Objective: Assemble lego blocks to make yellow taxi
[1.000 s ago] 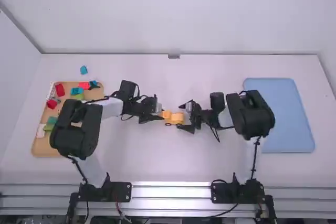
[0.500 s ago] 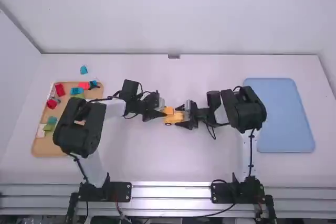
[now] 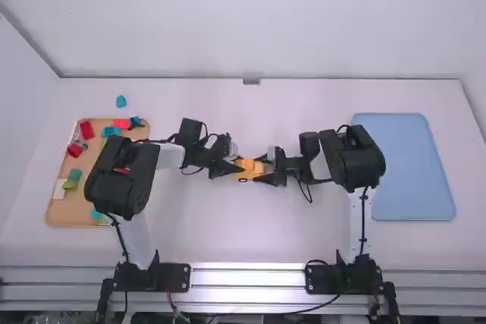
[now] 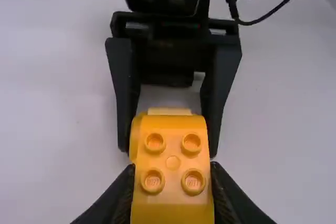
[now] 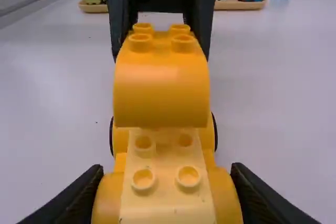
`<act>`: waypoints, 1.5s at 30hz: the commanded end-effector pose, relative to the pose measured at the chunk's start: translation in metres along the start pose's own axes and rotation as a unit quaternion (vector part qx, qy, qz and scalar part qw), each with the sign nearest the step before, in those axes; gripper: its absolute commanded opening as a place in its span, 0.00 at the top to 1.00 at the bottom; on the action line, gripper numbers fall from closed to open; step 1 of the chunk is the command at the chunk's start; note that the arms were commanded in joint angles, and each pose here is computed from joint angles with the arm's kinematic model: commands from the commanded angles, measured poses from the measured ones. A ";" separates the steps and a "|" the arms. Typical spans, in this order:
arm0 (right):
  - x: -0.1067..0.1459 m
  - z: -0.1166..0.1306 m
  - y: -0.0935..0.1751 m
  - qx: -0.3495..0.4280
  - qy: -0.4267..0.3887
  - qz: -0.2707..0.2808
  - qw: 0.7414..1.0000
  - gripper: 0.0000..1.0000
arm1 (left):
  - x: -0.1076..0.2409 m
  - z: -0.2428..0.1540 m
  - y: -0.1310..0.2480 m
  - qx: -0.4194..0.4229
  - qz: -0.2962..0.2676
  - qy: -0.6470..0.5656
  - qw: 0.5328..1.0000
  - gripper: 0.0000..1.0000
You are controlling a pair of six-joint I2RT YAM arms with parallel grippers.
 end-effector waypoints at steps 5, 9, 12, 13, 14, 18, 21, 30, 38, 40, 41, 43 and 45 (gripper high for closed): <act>0.010 0.005 -0.002 -0.005 -0.024 0.006 1.000 0.60 | -0.001 -0.007 -0.018 0.024 -0.005 -0.003 1.000 0.98; 0.010 0.005 -0.002 -0.005 -0.025 0.006 1.000 0.60 | 0.005 -0.004 -0.025 0.017 0.005 0.014 1.000 0.98; 0.010 0.005 -0.002 -0.005 -0.025 0.006 1.000 0.60 | 0.009 -0.006 -0.028 0.016 0.012 0.019 1.000 0.98; 0.010 0.005 -0.002 -0.005 -0.025 0.006 1.000 0.60 | 0.009 -0.006 -0.028 0.016 0.012 0.019 1.000 0.98; 0.011 0.005 -0.002 -0.005 -0.027 0.007 1.000 0.60 | 0.010 -0.005 -0.027 0.013 0.014 0.018 1.000 0.98; 0.012 0.005 -0.002 -0.004 -0.029 0.008 1.000 0.60 | 0.013 0.002 -0.024 -0.014 0.047 0.030 0.998 0.98; 0.012 0.006 -0.002 -0.004 -0.031 0.009 0.999 0.60 | 0.010 0.003 -0.020 -0.022 0.059 0.043 0.997 0.98; 0.013 0.005 -0.002 0.002 -0.034 0.015 0.999 0.60 | 0.003 0.002 -0.015 -0.028 0.089 0.030 0.995 0.98; 0.013 0.005 -0.002 0.001 -0.035 0.014 0.999 0.59 | 0.008 -0.013 -0.019 -0.021 0.051 0.020 0.998 0.98; 0.013 0.005 -0.002 0.001 -0.036 0.014 0.999 0.59 | 0.014 -0.019 -0.019 -0.034 0.055 0.035 0.997 0.98; 0.013 0.005 -0.002 0.001 -0.036 0.014 0.999 0.59 | 0.017 -0.023 -0.019 -0.039 0.055 0.046 0.997 0.98; 0.013 0.005 -0.002 0.001 -0.035 0.014 0.999 0.59 | 0.019 -0.028 -0.018 -0.039 0.054 0.046 0.997 0.98; 0.013 0.005 -0.002 0.001 -0.035 0.014 0.999 0.59 | 0.021 -0.032 -0.019 -0.038 0.051 0.045 0.997 0.98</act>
Point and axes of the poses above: each hand's point on the last joint's axis, 136 mm out from that joint toward the fingers, its own y axis back along the fingers, its own z axis along the line the jaws close on, x = y × z, the point moved 8 cm from there along y, back along the fingers, and after that the axes turned 12 degrees about -y, right-handed, at the moved point
